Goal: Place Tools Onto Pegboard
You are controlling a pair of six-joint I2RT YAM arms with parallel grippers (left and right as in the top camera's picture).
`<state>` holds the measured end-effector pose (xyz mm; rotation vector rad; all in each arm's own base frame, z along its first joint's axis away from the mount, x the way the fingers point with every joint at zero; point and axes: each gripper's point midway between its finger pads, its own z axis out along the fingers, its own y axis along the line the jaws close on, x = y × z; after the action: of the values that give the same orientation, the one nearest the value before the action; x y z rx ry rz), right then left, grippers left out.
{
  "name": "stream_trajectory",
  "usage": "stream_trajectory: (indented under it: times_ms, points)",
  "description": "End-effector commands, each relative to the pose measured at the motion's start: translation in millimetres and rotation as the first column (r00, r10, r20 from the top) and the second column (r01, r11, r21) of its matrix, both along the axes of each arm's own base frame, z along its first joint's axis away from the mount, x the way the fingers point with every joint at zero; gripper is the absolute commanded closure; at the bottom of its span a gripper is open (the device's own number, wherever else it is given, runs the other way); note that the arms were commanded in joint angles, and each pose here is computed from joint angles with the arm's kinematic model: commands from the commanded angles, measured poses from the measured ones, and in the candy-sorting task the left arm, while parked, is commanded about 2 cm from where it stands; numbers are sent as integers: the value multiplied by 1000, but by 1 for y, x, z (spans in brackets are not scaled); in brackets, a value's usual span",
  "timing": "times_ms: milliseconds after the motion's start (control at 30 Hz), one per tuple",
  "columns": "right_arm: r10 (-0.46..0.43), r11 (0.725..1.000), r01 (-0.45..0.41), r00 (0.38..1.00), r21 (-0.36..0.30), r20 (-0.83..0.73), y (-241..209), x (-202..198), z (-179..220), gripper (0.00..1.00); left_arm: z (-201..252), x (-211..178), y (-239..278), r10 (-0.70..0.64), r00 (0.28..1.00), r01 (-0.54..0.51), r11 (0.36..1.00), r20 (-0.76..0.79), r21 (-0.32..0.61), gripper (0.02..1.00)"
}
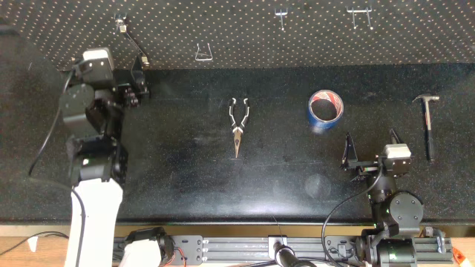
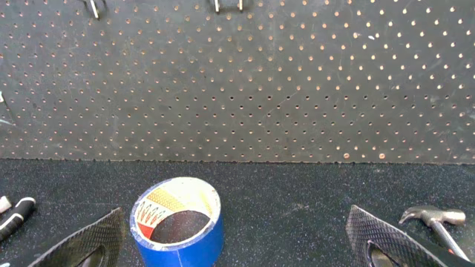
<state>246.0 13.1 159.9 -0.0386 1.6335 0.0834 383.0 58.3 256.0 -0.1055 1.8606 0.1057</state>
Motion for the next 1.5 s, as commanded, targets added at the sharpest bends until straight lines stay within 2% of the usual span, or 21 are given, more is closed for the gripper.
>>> stream_trajectory:
  times_ms: [33,100,200,233,300,367,433,467,533,600,733,967,1033,1067,1367,1500]
  points:
    - [24,1000,-24,1000,-16,0,4,-1,-1,29,17,-47,-6,9,1000,-9,1000,-25,4,23]
    - [24,1000,-24,1000,-16,1,4,-1,-1,27,19,-53,-7,8,1000,-8,1000,-27,4,23]
    - [24,1000,-24,1000,-16,1,4,-1,-1,29,21,-53,-38,-159,987,158,986,-14,-49,23]
    - [24,1000,-24,1000,-16,1,4,-1,-1,27,12,-54,-42,-177,983,173,982,-45,-78,23]
    - [24,1000,-24,1000,-16,1,4,-1,-1,29,-27,-62,-48,-163,968,118,967,-191,-226,23]
    - [24,1000,-24,1000,-16,1,4,-1,-1,29,-77,-81,-68,-200,897,56,937,-395,-346,23]
    - [24,1000,-24,1000,-16,1,4,-1,-1,29,-95,-91,-95,-268,842,84,922,-468,-377,23]
    - [24,1000,-24,1000,-16,1,4,-1,-1,29,-104,-94,-119,-297,812,110,923,-503,-368,23]
    - [24,1000,-24,1000,-16,1,4,-1,-1,29,-123,-97,-143,-250,785,47,936,-567,-348,23]
    - [24,1000,-24,1000,-16,1,4,-1,-1,27,-146,-106,-172,-296,716,70,932,-633,-357,23]
    - [24,1000,-24,1000,-16,0,4,-1,-1,29,-178,-103,-200,-297,628,46,937,-719,-347,23]
    - [24,1000,-24,1000,-16,1,4,-1,-1,27,-171,-61,-227,-243,608,57,963,-756,-264,23]
    - [24,1000,-24,1000,-16,1,4,-1,-1,29,-167,-51,-226,-164,623,-24,973,-765,-228,23]
    - [24,1000,-24,1000,-16,1,4,-1,-1,29,-165,-46,-231,-164,632,-22,973,-757,-229,23]
    - [24,1000,-24,1000,-16,1,4,-1,-1,29,-170,-46,-238,-159,628,-30,973,-762,-228,23]
    - [24,1000,-24,1000,-16,1,4,-1,-1,29,-178,-57,-241,-184,573,-29,969,-799,-244,23]
